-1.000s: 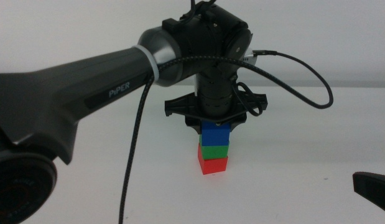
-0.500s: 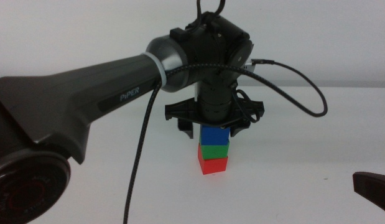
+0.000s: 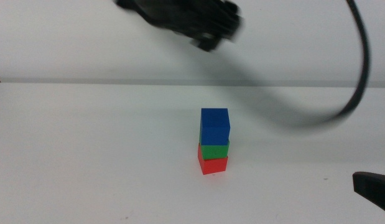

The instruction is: Stack red cubes first, then green, then blue cubes in a specific spot.

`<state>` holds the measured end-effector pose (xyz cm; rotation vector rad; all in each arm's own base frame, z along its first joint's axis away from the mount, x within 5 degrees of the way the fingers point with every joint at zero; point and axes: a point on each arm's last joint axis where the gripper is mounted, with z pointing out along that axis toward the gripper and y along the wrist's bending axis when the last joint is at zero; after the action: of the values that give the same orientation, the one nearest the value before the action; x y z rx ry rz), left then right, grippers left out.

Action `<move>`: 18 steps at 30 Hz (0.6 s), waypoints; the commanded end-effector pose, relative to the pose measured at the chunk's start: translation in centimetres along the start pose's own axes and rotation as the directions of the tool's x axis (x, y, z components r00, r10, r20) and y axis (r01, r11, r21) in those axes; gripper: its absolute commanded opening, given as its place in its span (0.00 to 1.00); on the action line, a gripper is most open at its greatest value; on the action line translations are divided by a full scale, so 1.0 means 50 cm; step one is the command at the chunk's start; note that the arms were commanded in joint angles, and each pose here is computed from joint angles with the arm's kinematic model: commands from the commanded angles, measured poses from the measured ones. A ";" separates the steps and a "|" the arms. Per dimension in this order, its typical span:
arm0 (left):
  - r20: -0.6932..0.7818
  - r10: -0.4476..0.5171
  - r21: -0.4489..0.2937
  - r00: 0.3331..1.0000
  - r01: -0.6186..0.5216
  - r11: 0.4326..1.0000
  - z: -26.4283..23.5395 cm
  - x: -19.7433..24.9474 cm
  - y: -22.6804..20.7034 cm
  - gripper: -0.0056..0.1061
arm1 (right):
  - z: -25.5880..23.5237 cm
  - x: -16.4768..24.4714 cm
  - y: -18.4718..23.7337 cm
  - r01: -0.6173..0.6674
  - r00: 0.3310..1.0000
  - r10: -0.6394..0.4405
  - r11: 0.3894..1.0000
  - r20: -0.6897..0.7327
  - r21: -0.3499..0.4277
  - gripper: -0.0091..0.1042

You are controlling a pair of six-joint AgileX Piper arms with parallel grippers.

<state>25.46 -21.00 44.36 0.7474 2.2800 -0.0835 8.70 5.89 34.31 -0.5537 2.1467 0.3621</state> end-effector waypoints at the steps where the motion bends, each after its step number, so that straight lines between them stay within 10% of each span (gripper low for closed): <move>1: -0.049 0.143 -0.012 0.988 -0.144 0.989 -0.077 0.050 0.021 0.83 | -0.001 0.000 -0.003 0.013 1.000 -0.013 1.000 0.012 0.011 0.89; 18: 0.419 -0.179 -0.172 0.890 0.272 0.947 -0.277 0.451 0.115 0.87 | -0.001 0.000 -0.001 0.004 1.000 -0.004 1.000 0.011 0.001 0.89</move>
<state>7.98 -1.77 40.94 0.3538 1.9865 -0.0544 8.69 5.91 34.31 -0.5527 2.1479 0.3669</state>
